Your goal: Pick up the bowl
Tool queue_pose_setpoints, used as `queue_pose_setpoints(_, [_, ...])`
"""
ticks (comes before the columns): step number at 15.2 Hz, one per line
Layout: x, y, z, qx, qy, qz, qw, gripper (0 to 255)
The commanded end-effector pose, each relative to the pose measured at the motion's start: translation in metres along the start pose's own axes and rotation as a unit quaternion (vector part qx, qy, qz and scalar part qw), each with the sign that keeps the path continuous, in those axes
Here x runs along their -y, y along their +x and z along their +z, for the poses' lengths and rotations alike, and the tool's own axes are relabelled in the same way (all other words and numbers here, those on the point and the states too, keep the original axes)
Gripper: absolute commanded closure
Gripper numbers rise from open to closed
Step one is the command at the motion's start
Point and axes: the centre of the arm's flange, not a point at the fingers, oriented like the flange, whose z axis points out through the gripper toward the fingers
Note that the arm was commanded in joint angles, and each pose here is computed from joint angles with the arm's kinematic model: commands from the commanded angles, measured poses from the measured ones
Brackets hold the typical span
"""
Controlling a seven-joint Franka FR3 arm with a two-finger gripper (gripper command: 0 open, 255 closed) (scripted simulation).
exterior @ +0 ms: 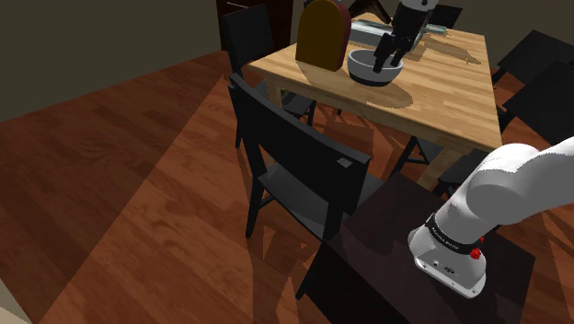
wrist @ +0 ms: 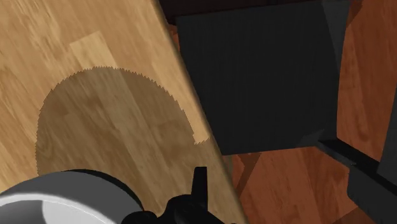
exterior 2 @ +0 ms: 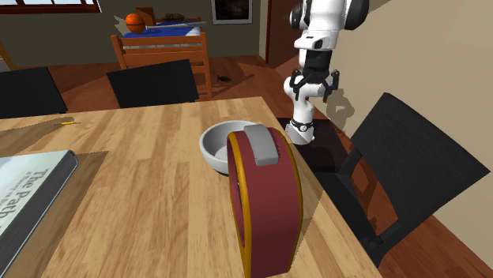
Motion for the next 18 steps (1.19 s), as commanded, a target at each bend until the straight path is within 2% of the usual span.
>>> queue_pose_setpoints(1, [-0.018, 0.02, 0.01, 0.002, -0.007, -0.006, 1.0, 0])
queue_pose_setpoints(14, [-0.11, 0.15, 0.055, 0.013, -0.051, -0.04, 0.9978, 0])
queue_pose_setpoints(18, [-0.113, 0.153, 0.073, 0.014, -0.053, -0.041, 0.9977, 0])
